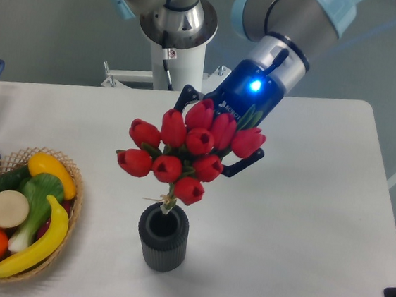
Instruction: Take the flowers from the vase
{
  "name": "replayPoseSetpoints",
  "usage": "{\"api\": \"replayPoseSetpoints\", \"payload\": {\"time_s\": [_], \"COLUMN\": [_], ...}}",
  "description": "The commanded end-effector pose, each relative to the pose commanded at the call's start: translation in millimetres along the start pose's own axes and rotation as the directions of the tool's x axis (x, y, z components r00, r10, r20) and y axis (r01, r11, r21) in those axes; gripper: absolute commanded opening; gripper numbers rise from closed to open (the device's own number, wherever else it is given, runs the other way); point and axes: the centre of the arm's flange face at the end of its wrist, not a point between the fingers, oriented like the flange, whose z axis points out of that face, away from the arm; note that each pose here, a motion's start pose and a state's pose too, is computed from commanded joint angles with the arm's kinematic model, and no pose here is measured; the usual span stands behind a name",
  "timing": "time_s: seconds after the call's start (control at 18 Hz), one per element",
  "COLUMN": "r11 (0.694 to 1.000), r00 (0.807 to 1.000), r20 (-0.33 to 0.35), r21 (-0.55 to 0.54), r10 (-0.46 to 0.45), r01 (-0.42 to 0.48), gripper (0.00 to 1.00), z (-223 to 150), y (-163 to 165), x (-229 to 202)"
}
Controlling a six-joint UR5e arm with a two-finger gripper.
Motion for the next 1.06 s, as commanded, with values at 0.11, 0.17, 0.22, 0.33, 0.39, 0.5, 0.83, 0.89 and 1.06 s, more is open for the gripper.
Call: {"api": "replayPoseSetpoints", "payload": {"time_s": [0.11,0.17,0.22,0.33,0.39,0.5,0.83,0.89,1.06], "r11": [1.0,1.0,1.0,1.0,1.0,0.999,0.999,0.999,0.999], "r00": [1.0,1.0,1.0,0.999,0.999,0.999,0.999,0.999,0.999], "r20": [0.018,0.018,0.022,0.032,0.031,0.032,0.032,0.033,0.042], "r21": [0.007,0.009,0.01,0.017,0.021,0.035,0.041,0.041,0.044], "r10": [0.006,0.01,0.01,0.01,0.009,0.007,-0.002,-0.004,-0.007], "r01": [-0.006,-0.01,-0.01,-0.011,-0.009,-0.008,0.001,0.002,0.005], "gripper": [0.56,0.56,0.56,0.56,0.56,0.56,0.56,0.56,0.56], "z": [-9.3,-10.3,-12.1,-19.6,-21.7,-29.5,-34.0,-34.5,-39.3], "y": [-3.3,-4.0,-3.1,-4.6,-4.7,-5.3,-2.3,-1.5,-0.7], "x": [-6.5,-6.8,-9.4,-13.9,-15.8,-20.1,-23.9,-24.6,-27.4]}}
